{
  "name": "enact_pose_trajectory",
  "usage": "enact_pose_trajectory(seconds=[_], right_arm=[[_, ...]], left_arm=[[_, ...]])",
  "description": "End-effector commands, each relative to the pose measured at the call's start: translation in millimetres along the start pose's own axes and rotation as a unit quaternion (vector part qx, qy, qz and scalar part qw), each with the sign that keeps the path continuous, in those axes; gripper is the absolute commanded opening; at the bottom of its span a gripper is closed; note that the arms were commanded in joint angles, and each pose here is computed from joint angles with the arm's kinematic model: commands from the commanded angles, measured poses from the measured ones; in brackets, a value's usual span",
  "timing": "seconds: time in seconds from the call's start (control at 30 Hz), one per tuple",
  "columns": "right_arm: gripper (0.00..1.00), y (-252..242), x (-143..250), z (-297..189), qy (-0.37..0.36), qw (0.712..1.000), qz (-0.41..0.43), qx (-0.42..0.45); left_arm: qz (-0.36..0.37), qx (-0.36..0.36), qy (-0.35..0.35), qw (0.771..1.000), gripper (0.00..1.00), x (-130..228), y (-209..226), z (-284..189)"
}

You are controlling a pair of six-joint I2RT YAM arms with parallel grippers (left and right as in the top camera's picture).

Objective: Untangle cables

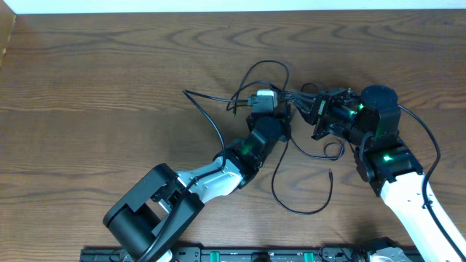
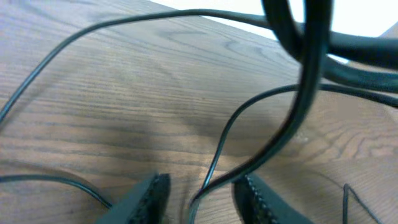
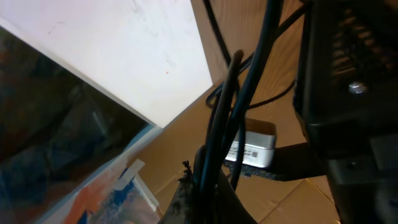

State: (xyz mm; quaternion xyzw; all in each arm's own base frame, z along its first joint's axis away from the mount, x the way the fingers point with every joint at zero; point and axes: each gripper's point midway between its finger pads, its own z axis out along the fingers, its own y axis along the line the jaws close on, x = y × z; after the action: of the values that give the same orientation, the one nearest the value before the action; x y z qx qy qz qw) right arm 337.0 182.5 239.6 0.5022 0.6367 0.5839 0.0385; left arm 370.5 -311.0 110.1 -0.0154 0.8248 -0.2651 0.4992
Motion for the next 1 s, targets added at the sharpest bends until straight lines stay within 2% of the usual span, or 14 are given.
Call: enact_pose_trajectory(seconds=[0.0,0.03,0.1,0.33,0.43,0.57,0.6,0.63,0.67,0.77,0.97], right_arm=[[0.01,1.6,7.0,-1.0,0.018,1.000,-0.011,0.003],[0.02,1.5,7.2,-1.1,0.019,1.000,-0.011,0.003],[0.02,1.2,8.0,-1.1,0.021,1.000,-0.011,0.004],[0.02,4.1,-2.2,-1.2,-0.007,0.999,-0.038,-0.005],[0.02,3.6,-14.6,-3.0,-0.035,0.998,-0.051,-0.004],[0.01,2.3,-16.5,-4.6,-0.032,0.998,-0.047,0.000],[0.01,2.3,-16.5,-4.6,-0.032,0.998,-0.047,0.000],[0.02,2.1,-16.1,-4.5,-0.031,0.998,-0.047,0.000],[0.01,1.9,-15.3,-4.5,-0.029,0.999,-0.046,0.001],[0.01,1.0,-12.2,-4.4,-0.020,0.999,-0.047,0.003],[0.01,1.5,-12.0,-4.4,-0.019,0.999,-0.047,0.002]], left_arm=[[0.007,-0.009,-0.009,1.000,0.31,-2.7,2.1,2.6],[0.007,-0.009,-0.009,1.000,0.27,-2.7,2.1,2.6],[0.007,-0.008,-0.009,1.000,0.09,-2.6,2.0,2.6],[0.010,0.016,0.016,1.000,0.08,-3.1,-9.4,-6.5],[0.019,0.012,0.040,0.999,0.07,-7.0,-10.6,-22.4],[0.036,0.006,0.050,0.998,0.08,-23.0,-11.9,-48.0],[0.034,0.011,0.046,0.998,0.11,-28.8,-15.3,-52.9],[0.032,0.020,0.042,0.998,0.26,-33.8,-19.5,-56.4],[0.030,0.028,0.039,0.998,0.35,-36.6,-23.2,-58.3],[0.030,0.030,0.043,0.998,0.48,-34.1,-24.0,-57.8],[0.046,0.029,0.074,0.996,0.54,-2.2,-26.7,-47.6]])
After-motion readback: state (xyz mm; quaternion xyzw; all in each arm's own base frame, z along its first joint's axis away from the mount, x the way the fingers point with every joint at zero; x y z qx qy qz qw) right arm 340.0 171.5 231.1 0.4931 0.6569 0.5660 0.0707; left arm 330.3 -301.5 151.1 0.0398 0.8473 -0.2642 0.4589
